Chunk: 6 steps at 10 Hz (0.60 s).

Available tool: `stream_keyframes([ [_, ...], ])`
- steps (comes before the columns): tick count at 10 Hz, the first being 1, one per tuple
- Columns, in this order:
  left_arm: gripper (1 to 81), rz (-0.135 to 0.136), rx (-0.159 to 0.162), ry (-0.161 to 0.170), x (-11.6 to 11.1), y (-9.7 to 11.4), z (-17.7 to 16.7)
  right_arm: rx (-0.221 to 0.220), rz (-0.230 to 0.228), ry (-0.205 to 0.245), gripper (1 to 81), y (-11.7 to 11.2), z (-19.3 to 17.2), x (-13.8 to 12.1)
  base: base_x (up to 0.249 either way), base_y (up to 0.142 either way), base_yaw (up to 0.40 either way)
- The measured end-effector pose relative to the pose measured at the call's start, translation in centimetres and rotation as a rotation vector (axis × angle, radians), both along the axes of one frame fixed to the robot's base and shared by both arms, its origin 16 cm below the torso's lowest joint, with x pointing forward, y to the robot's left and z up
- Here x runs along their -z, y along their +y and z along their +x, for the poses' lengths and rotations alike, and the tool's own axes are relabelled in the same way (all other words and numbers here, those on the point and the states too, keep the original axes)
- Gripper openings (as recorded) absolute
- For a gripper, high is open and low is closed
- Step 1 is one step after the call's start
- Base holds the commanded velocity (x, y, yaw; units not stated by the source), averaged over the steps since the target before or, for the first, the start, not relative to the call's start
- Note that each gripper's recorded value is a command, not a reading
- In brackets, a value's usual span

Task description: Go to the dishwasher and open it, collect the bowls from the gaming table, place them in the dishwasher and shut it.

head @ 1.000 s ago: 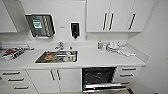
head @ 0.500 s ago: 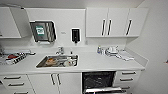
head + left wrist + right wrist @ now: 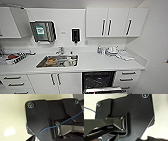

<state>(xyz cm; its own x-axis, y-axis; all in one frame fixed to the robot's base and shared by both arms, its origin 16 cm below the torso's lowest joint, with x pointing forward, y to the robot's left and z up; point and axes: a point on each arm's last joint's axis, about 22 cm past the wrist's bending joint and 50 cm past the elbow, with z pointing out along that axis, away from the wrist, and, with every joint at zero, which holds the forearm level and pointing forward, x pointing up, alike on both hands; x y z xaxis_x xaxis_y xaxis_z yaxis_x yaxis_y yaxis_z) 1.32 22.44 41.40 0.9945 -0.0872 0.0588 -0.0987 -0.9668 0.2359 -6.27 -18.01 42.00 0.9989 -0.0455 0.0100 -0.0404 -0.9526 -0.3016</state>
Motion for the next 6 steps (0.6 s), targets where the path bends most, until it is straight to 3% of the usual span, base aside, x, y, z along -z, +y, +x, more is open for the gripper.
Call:
stream_keyframes([
  [3, 81.1, -0.005, 0.0, -0.002, 0.0, -0.4, 0.2, -0.041, -0.035, 0.017, 81.1, 0.1, -3.0, 0.1, 0.0, 0.0, 0.0],
  [6, 81.1, -0.026, -0.003, -0.008, -0.1, -2.2, 0.6, -0.008, -0.072, -0.031, 81.1, -1.5, 0.3, 0.4, 0.0, 0.0, 0.0],
])
